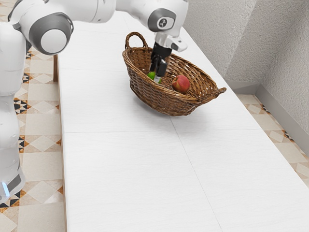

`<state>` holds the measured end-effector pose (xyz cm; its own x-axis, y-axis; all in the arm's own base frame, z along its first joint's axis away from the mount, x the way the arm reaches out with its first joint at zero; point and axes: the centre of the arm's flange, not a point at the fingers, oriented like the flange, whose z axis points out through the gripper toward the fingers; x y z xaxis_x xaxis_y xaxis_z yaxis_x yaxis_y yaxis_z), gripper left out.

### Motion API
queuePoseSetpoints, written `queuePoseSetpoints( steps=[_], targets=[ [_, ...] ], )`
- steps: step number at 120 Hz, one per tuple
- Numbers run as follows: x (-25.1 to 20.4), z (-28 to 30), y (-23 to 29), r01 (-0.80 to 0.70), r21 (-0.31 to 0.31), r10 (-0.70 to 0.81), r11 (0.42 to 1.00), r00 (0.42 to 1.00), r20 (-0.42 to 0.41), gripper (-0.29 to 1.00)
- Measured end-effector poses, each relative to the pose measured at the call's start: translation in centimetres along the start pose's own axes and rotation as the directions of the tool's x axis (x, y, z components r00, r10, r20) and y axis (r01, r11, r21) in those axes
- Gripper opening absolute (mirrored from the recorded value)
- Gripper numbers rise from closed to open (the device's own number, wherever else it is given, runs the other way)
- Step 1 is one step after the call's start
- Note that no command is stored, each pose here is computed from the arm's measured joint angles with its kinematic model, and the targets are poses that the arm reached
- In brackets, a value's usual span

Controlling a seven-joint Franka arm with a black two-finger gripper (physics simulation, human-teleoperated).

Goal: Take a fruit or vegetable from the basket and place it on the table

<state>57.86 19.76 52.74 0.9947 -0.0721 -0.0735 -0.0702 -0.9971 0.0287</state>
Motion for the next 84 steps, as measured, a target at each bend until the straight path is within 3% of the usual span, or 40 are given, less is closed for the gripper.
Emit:
queuePoseSetpoints(
  steps=[32, 49, 84],
  targets=[
    [0.0, 1.2, -0.3, 0.003, -0.01, -0.003, 1.0, 1.0, 0.009, 0.7],
    [0.3, 1.5, -0.3, 0.008, -0.012, -0.008, 1.0, 1.0, 0.001, 0.47],
    [0.0, -0.5, -1.2, 0.029, 0.007, -0.029, 1.0, 0.998, -0.048, 0.38]
  ],
)
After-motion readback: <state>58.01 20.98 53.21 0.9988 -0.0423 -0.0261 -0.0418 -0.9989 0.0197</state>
